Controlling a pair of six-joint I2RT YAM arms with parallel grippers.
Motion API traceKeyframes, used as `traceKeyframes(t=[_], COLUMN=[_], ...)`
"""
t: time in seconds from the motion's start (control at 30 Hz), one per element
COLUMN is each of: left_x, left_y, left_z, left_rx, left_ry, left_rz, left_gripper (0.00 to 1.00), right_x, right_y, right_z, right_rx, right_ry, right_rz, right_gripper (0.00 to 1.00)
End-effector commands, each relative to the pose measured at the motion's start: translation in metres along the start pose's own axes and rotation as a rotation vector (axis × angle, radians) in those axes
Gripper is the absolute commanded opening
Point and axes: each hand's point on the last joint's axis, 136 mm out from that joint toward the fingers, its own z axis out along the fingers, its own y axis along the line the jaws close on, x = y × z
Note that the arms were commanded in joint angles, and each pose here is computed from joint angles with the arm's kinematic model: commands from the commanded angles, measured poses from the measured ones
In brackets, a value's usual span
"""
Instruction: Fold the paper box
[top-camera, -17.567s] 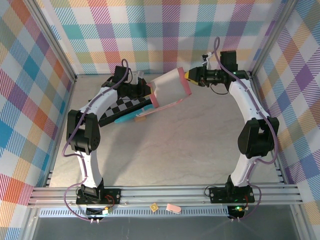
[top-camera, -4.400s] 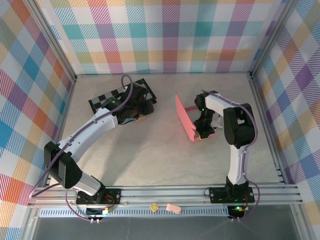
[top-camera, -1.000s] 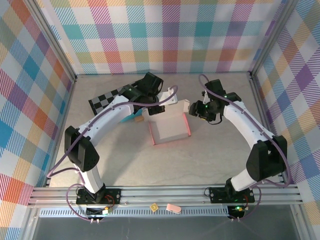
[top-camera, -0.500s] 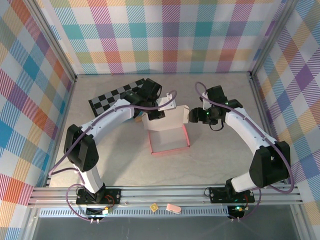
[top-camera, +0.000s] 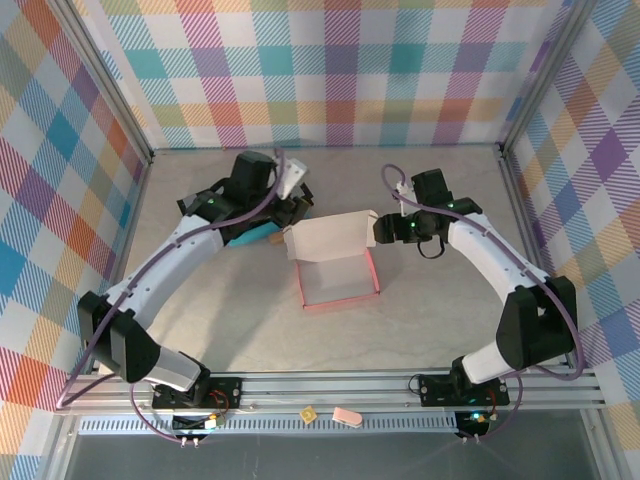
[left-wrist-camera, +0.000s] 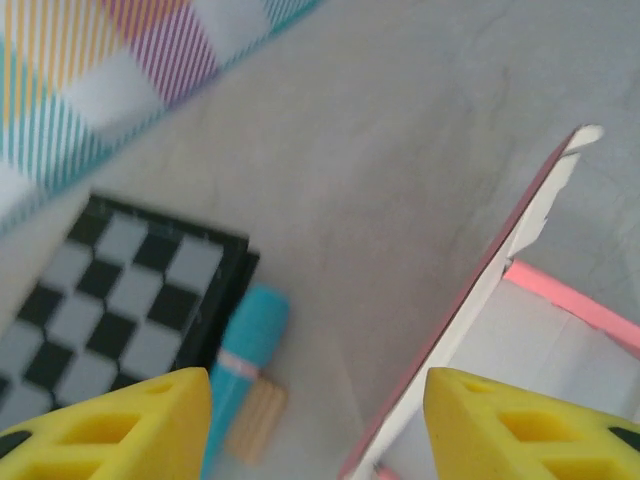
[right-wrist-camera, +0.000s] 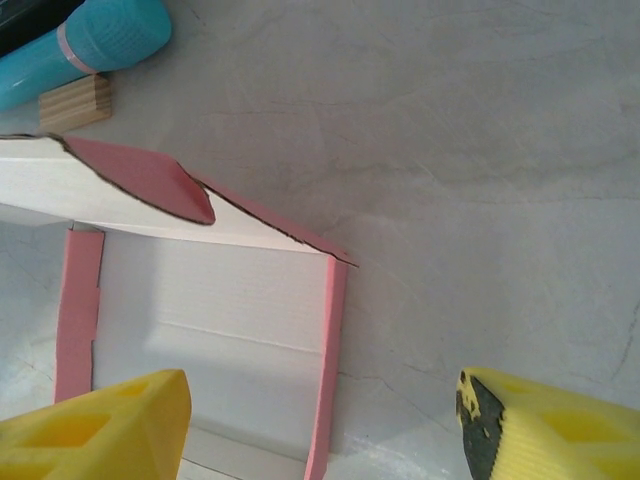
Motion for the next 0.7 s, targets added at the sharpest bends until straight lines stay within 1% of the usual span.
traceKeyframes(t=[0.0,0.17,0.27,0.37,0.53,0.67], left_x=[0.056,0.093,0.104,0.109,0.114,0.119], left_y=[-0.010,-0.018,-0.017,-0.010,-0.011,-0.007], left_z=[-0.004,0.001,0.012,0.022,0.035,0.043], left_rx=[0.075,0.099,0.086,0.044,0.051,0.030], left_ry=[0.153,0.226,0.242,0.238,0.246,0.253], left_rz=[-0.225,-0.287,-0.301,-0.301,-0.303,-0.297], left_gripper=[0.56,0.56,0.57,0.56,0.52,0.49], right_x=[-0.013,-0.018,-0.019,-0.021,-0.022,-0.021], right_y=[0.012,0.014,0.017,0.020,0.022,0.018], right_z=[0.006,0.015,0.018,0.021,0.025,0.034], right_rx=[-0.073,-0.099,-0.119,-0.135,-0.142,-0.124], right_ry=[-0.020,-0.007,-0.001,0.002,0.014,0.034], right_rz=[-0.049,-0.047,-0.043,-0.042,-0.049,-0.047], right_gripper=[0.69,0.66,0.66,0.64,0.62,0.60])
